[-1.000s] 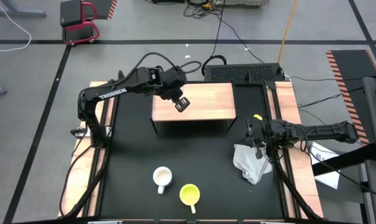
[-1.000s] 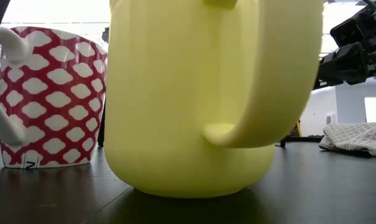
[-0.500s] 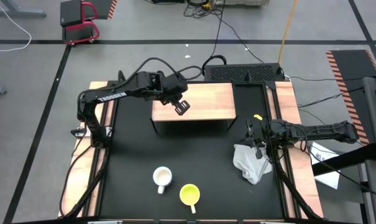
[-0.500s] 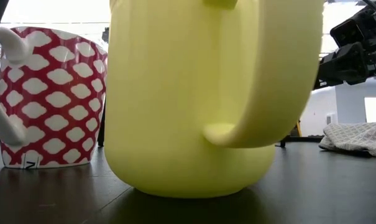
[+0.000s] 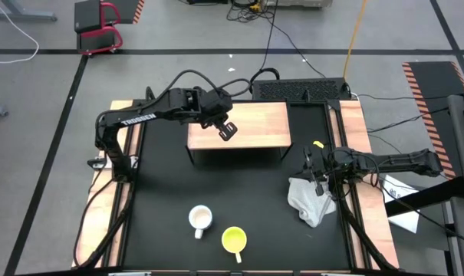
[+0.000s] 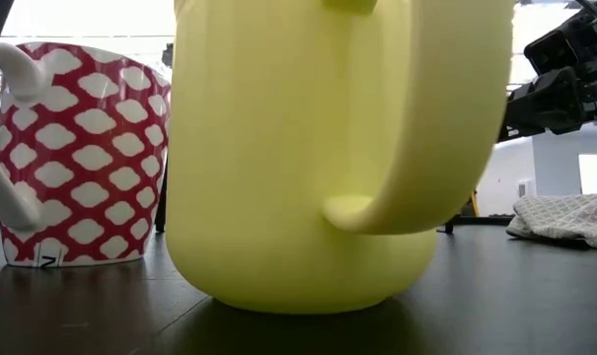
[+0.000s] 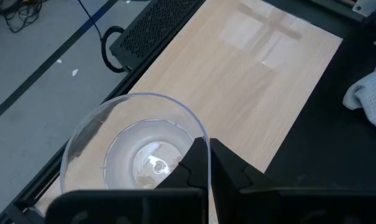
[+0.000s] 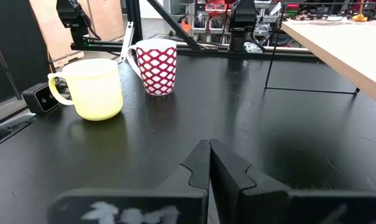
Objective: Stack small to large cups/mugs on shelf
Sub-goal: Put the transparent mug on the shelf
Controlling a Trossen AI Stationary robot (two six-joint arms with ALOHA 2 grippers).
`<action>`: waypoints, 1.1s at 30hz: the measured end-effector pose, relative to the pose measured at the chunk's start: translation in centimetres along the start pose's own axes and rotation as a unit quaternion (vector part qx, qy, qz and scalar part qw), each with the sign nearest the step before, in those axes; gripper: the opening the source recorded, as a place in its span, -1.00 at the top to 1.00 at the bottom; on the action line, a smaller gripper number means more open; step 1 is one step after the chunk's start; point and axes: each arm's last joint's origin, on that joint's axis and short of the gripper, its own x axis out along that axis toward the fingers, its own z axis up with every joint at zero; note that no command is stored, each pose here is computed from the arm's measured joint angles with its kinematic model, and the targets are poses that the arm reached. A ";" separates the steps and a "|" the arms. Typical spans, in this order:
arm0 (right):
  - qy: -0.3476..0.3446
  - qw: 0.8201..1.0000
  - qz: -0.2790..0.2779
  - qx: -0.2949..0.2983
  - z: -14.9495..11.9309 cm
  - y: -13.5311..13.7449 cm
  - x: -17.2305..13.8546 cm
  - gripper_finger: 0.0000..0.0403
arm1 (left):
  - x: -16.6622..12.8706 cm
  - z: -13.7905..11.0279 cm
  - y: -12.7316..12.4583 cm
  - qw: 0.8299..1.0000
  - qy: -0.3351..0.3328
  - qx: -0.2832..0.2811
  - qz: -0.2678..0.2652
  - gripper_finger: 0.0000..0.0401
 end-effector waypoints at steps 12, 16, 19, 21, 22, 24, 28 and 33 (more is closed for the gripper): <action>0.000 1.000 0.000 0.000 0.0 0.0 0.0 1.00 | 0.0 -0.4 0.1 1.000 0.016 0.006 0.019 0.99; 0.000 1.000 0.000 0.000 0.0 0.0 0.0 1.00 | -0.8 -0.4 0.5 1.000 0.004 0.004 0.028 0.99; 0.000 1.000 0.000 0.000 0.0 0.0 0.0 1.00 | -2.1 -0.6 1.1 0.999 -0.008 -0.001 0.033 0.99; 0.001 1.000 0.000 0.000 0.0 0.0 0.0 1.00 | -2.7 -0.7 1.2 0.999 -0.028 -0.007 0.024 0.99; 0.001 1.000 0.000 0.000 0.0 0.0 0.0 1.00 | -3.1 -1.0 1.5 0.999 -0.030 -0.008 0.024 0.99; 0.003 1.000 0.000 0.000 -0.1 0.0 0.0 1.00 | -2.8 -1.8 1.7 0.999 -0.025 -0.009 0.025 0.99; 0.005 1.000 0.001 0.003 -0.1 0.0 0.1 1.00 | -1.9 -3.4 2.1 0.999 -0.029 -0.013 -0.013 0.99; 0.002 1.000 0.001 0.005 0.0 0.0 0.1 1.00 | -1.2 -4.1 2.2 0.998 -0.036 -0.009 -0.048 0.99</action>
